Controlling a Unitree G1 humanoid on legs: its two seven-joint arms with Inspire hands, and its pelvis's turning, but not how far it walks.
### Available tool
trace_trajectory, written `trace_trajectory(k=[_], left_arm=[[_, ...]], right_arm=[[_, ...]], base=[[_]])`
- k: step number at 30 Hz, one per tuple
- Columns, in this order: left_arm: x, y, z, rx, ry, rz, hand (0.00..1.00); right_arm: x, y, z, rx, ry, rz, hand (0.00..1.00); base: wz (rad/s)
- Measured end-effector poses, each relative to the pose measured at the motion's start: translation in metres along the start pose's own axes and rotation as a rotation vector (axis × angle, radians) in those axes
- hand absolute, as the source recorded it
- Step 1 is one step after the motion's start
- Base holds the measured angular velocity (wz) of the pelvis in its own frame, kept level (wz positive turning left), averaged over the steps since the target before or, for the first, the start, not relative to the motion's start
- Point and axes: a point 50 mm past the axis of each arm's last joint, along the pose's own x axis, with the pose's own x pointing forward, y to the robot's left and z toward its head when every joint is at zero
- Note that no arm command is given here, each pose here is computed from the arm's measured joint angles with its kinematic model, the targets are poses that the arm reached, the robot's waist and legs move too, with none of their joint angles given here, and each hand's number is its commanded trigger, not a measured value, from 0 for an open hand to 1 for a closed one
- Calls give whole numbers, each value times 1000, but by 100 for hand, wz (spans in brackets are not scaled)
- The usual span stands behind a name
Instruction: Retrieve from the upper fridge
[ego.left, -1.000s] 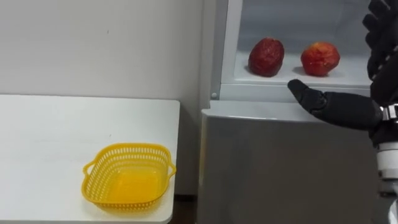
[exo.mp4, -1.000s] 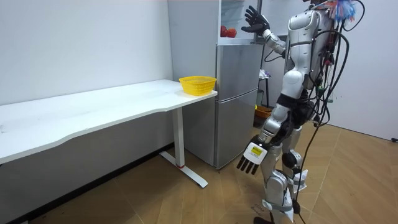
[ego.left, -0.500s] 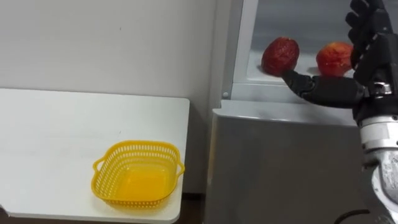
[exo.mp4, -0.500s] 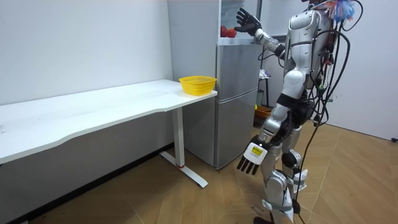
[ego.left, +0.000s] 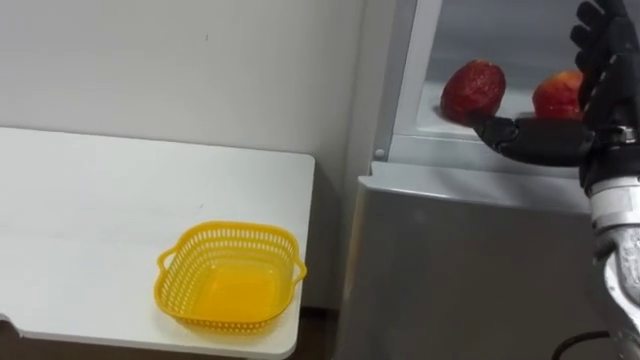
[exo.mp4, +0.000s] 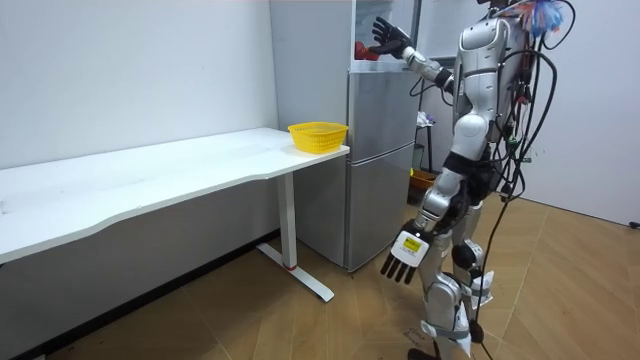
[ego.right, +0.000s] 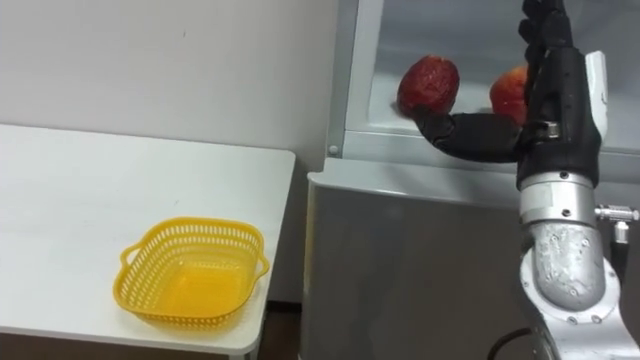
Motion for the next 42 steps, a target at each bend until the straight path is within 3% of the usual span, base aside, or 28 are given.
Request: trace_trajectory(k=[18, 21, 26, 42], left_arm=[[-2, 3, 2, 14, -2, -1, 0], [-7, 28, -5, 66, 27, 76, 0], [-4, 17, 1, 119, 50, 50, 0], [-5, 16, -6, 96, 91, 45, 0]], right_arm=[[10, 0, 1, -18, 19, 35, 0], [21, 16, 17, -2, -30, 100, 0], [30, 11, 5, -48, 26, 117, 0], [27, 17, -12, 20, 149, 216, 0]], base=[[-2], [-60], [31], [9]])
